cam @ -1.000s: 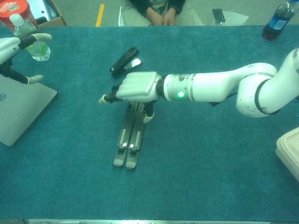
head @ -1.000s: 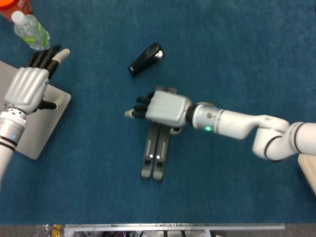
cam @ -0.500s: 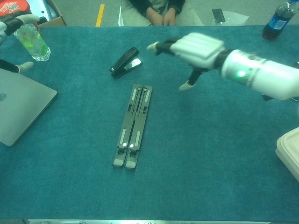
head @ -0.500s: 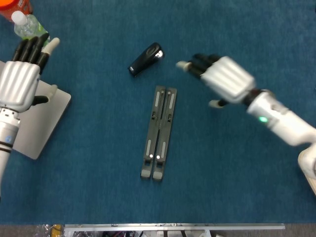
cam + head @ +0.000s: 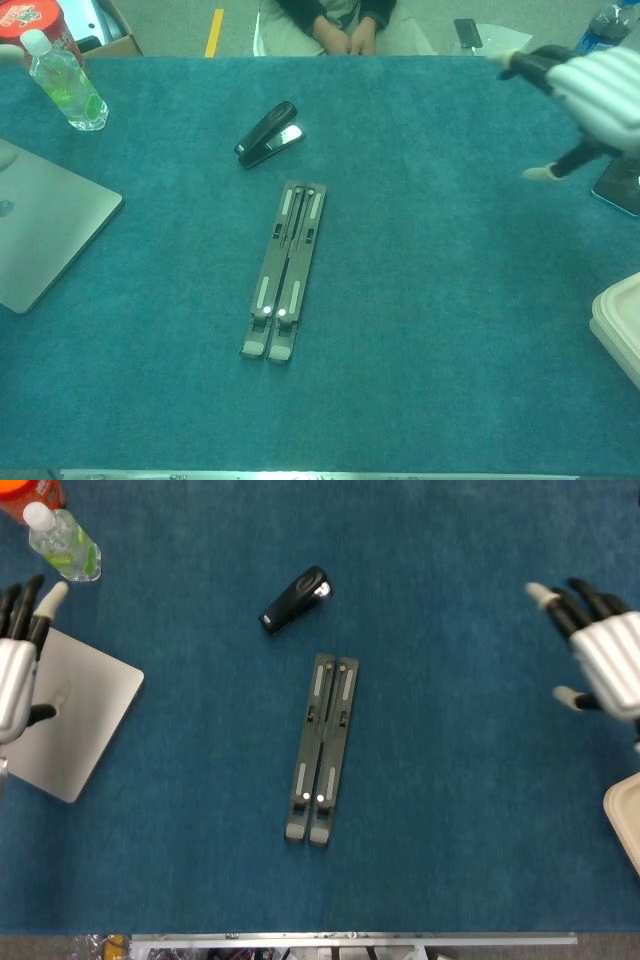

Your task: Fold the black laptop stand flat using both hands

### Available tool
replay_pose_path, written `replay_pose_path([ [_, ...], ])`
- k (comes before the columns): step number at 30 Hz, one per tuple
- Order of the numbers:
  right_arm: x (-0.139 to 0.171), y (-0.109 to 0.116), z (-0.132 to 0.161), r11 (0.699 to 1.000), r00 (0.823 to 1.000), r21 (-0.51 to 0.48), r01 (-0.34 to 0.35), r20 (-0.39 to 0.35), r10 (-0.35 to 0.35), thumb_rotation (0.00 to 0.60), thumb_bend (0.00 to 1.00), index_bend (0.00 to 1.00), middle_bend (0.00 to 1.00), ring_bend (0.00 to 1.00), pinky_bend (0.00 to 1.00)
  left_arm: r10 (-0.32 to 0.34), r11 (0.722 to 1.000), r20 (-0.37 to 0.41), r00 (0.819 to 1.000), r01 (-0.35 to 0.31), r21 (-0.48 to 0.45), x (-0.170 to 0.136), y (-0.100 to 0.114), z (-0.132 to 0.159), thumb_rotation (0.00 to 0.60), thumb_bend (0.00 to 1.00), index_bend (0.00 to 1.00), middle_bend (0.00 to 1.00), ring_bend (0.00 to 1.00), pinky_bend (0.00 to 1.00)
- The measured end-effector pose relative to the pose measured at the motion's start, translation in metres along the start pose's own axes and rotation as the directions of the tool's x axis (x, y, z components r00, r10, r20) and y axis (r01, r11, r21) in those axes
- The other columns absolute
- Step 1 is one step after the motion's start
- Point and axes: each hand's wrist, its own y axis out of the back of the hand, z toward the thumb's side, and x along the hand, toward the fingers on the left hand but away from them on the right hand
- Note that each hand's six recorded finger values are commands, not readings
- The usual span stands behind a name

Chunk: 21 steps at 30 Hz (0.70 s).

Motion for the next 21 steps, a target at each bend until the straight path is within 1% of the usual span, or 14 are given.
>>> replay_pose_path([
  [5, 0.029, 0.006, -0.026, 1.000, 0.994, 0.019, 0.026, 0.103, -0.027, 0.600, 0.01, 0.00, 0.19, 0.10, 0.28, 0.012, 1.000, -0.038, 0.999, -0.012, -0.011, -0.015, 0.000, -0.007, 0.600, 0.29, 0.00, 0.00, 0.00, 0.05],
  [9, 0.054, 0.007, -0.043, 0.999, 0.984, 0.039, 0.032, 0.176, -0.039, 0.600, 0.01, 0.00, 0.19, 0.10, 0.28, 0.026, 1.000, -0.042, 0.999, -0.026, -0.006, -0.026, -0.001, -0.008, 0.600, 0.29, 0.00, 0.00, 0.00, 0.05],
  [12, 0.071, 0.007, -0.051, 0.998, 0.975, 0.043, 0.040, 0.216, -0.049, 0.600, 0.01, 0.00, 0.19, 0.10, 0.28, 0.040, 0.999, -0.047, 0.998, -0.040, -0.007, -0.032, 0.002, -0.009, 0.600, 0.29, 0.00, 0.00, 0.00, 0.05],
  [15, 0.082, 0.007, -0.056, 0.998, 0.969, 0.035, 0.047, 0.239, -0.054, 0.600, 0.01, 0.00, 0.19, 0.10, 0.28, 0.053, 0.998, -0.056, 0.997, -0.054, -0.014, -0.037, 0.005, -0.009, 0.600, 0.29, 0.00, 0.00, 0.00, 0.05],
  [21, 0.094, 0.009, -0.066, 0.997, 0.961, 0.036, 0.063, 0.267, -0.070, 0.600, 0.01, 0.00, 0.19, 0.10, 0.28, 0.059, 0.998, -0.066, 0.996, -0.061, -0.033, -0.044, 0.007, -0.011, 0.600, 0.29, 0.00, 0.00, 0.00, 0.05],
])
